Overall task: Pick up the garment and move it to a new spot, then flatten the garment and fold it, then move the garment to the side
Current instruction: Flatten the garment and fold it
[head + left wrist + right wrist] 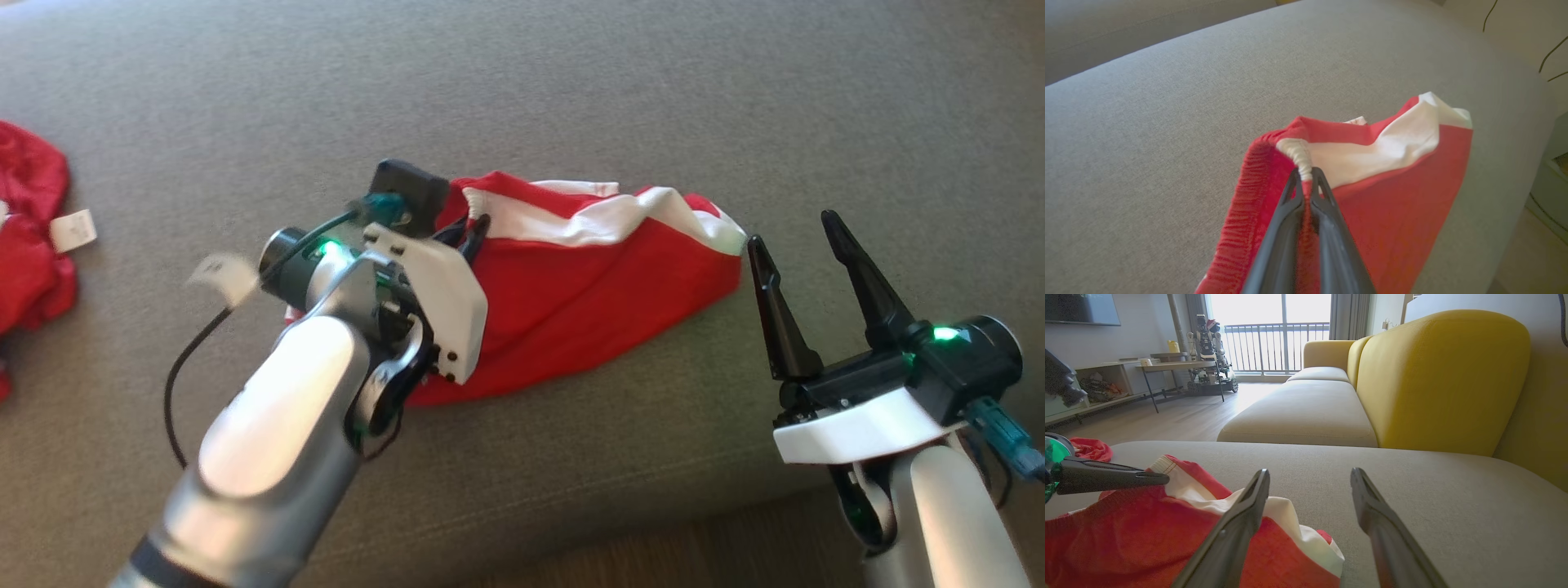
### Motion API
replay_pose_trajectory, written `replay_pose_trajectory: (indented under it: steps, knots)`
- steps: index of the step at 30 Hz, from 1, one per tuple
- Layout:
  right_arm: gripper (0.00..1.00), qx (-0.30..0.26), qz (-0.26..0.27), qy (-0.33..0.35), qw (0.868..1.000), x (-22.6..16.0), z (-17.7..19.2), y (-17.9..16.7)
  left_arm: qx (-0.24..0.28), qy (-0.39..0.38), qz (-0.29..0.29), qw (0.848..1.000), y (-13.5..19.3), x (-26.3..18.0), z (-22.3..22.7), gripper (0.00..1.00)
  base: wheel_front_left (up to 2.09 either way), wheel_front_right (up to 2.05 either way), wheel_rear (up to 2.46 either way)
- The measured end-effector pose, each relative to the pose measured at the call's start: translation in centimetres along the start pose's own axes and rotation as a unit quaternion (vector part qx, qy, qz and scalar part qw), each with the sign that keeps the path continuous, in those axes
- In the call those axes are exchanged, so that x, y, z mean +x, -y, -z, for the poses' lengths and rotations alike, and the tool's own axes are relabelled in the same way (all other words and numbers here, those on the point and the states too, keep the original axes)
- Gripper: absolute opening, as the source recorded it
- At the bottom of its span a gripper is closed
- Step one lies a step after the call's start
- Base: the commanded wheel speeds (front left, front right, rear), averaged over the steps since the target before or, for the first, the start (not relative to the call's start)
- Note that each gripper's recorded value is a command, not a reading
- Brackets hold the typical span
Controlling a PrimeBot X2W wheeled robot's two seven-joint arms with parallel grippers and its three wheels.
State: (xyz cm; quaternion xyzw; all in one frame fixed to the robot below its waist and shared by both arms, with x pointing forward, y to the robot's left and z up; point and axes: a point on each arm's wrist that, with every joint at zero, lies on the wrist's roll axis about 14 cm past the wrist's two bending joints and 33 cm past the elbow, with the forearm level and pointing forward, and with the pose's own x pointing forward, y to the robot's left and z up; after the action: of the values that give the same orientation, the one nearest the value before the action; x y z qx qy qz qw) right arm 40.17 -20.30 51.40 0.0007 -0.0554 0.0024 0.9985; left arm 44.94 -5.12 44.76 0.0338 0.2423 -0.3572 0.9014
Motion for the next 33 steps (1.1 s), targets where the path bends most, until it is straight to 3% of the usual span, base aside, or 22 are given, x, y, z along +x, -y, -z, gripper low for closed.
replay_pose_trajectory:
  steps: [5,13,14,15,16,17,32,33]
  knots:
    - [1.00,0.004,-0.011,0.005,1.000,0.5,-0.2,-0.8,-0.056,0.045,0.015,0.997,0.1,-2.9,-0.3,0.00,0.00,0.00,0.00]
    - [1.00,0.015,-0.038,0.004,0.999,1.4,0.4,-2.7,-0.129,0.005,-0.007,0.992,-0.9,-9.1,5.9,0.00,0.00,0.00,0.00]
    - [1.00,0.016,-0.042,0.001,0.999,1.5,0.6,-3.0,-0.140,0.002,-0.008,0.990,-0.8,-9.6,6.4,0.24,0.00,0.00,0.00]
    - [1.00,0.016,-0.047,-0.001,0.999,1.5,0.7,-3.3,-0.147,0.003,-0.011,0.989,-0.7,-9.9,6.8,0.39,0.00,0.00,0.00]
    - [1.00,0.018,-0.051,-0.001,0.999,1.7,0.8,-3.6,-0.152,0.002,-0.013,0.988,-0.7,-10.2,7.0,0.74,0.00,0.00,0.00]
    - [1.00,0.019,-0.054,0.000,0.998,1.8,0.8,-3.9,-0.156,0.002,-0.013,0.988,-0.5,-10.4,7.1,1.00,0.00,0.00,0.00]
    - [1.00,0.019,-0.051,-0.005,0.998,1.8,1.1,-3.7,-0.141,-0.014,0.002,0.990,0.6,-9.7,6.8,1.00,0.00,0.00,0.00]
    - [1.00,0.019,-0.050,-0.005,0.999,1.8,1.2,-3.6,-0.142,-0.015,0.001,0.990,0.6,-9.6,6.9,0.96,0.00,0.00,0.00]
